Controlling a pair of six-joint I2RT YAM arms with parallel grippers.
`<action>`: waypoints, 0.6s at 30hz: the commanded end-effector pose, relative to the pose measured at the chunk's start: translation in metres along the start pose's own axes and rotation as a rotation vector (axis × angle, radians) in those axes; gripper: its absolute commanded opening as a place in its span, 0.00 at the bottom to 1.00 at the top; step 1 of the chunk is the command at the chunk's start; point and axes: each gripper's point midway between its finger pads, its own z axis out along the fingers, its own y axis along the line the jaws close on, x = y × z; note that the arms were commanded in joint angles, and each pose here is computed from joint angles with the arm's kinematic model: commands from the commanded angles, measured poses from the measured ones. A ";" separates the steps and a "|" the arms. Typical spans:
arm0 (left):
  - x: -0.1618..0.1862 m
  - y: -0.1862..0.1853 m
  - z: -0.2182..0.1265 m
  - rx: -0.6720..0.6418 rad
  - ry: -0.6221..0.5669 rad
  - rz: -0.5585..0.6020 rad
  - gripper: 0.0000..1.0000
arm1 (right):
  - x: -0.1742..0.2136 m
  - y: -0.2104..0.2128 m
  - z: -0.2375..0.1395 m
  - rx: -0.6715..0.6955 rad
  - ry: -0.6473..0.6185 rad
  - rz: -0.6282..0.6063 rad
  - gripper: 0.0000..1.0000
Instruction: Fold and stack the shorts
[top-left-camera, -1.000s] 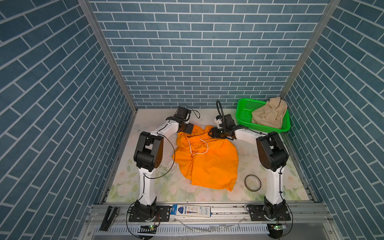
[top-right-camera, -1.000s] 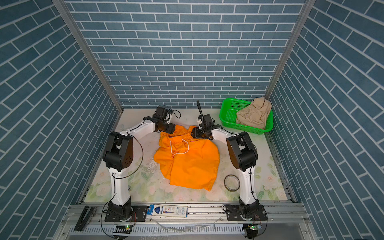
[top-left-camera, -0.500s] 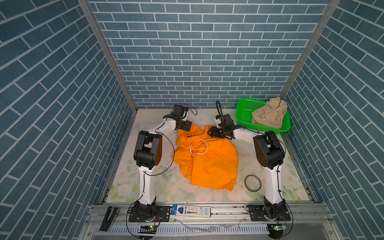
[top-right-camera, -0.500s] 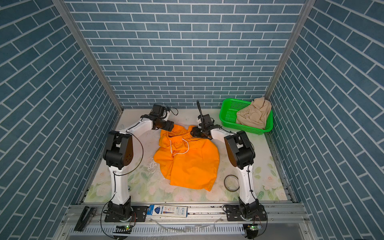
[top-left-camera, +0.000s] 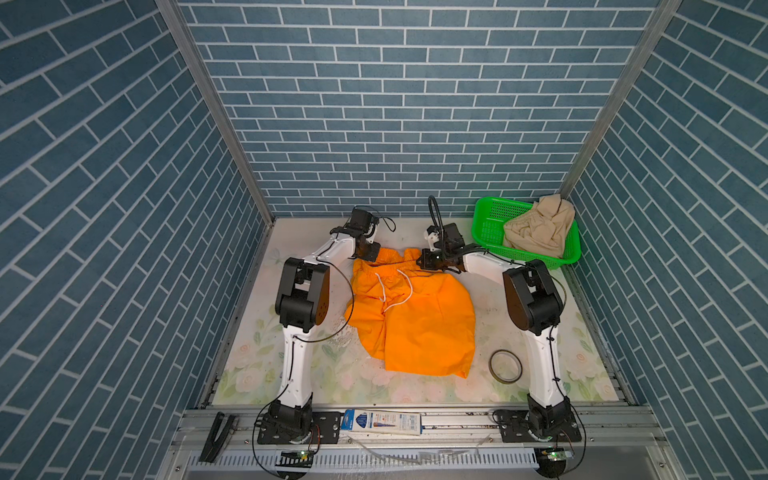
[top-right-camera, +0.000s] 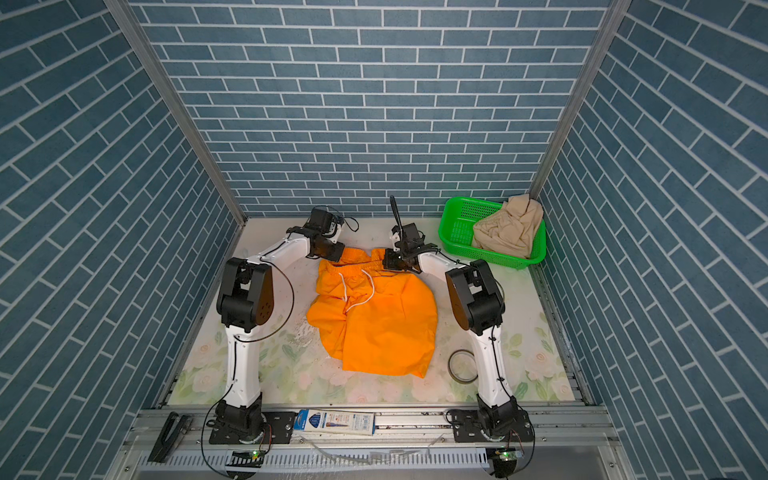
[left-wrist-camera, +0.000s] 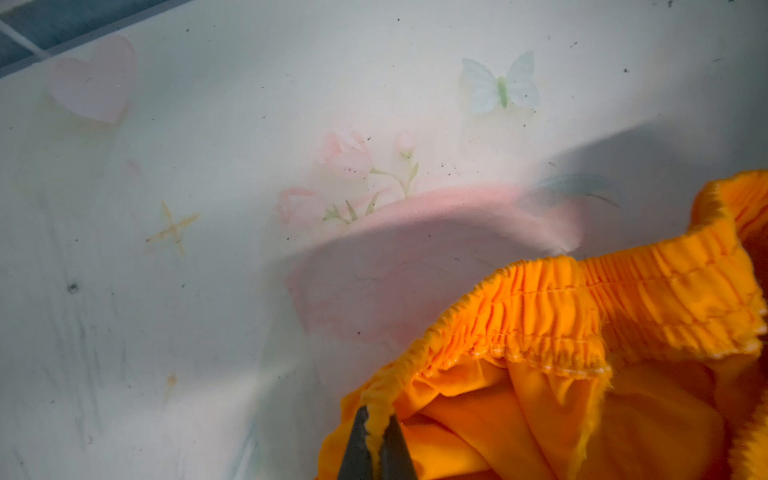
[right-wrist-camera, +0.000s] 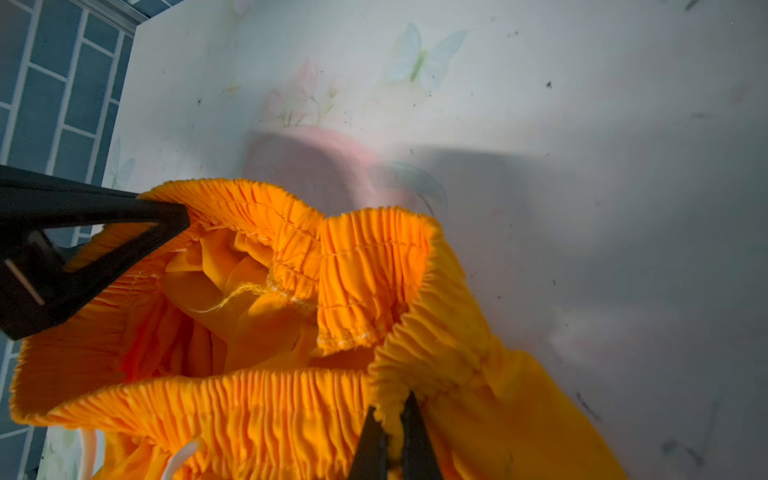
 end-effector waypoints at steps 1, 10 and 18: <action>-0.031 0.015 -0.068 -0.057 -0.080 -0.039 0.00 | -0.032 0.026 -0.052 0.018 -0.052 -0.147 0.00; -0.055 0.003 -0.222 -0.037 -0.252 -0.030 0.01 | -0.066 0.075 -0.167 -0.004 -0.182 -0.309 0.00; -0.042 0.003 -0.307 -0.072 -0.238 -0.006 0.09 | -0.074 0.100 -0.272 -0.033 -0.294 -0.381 0.00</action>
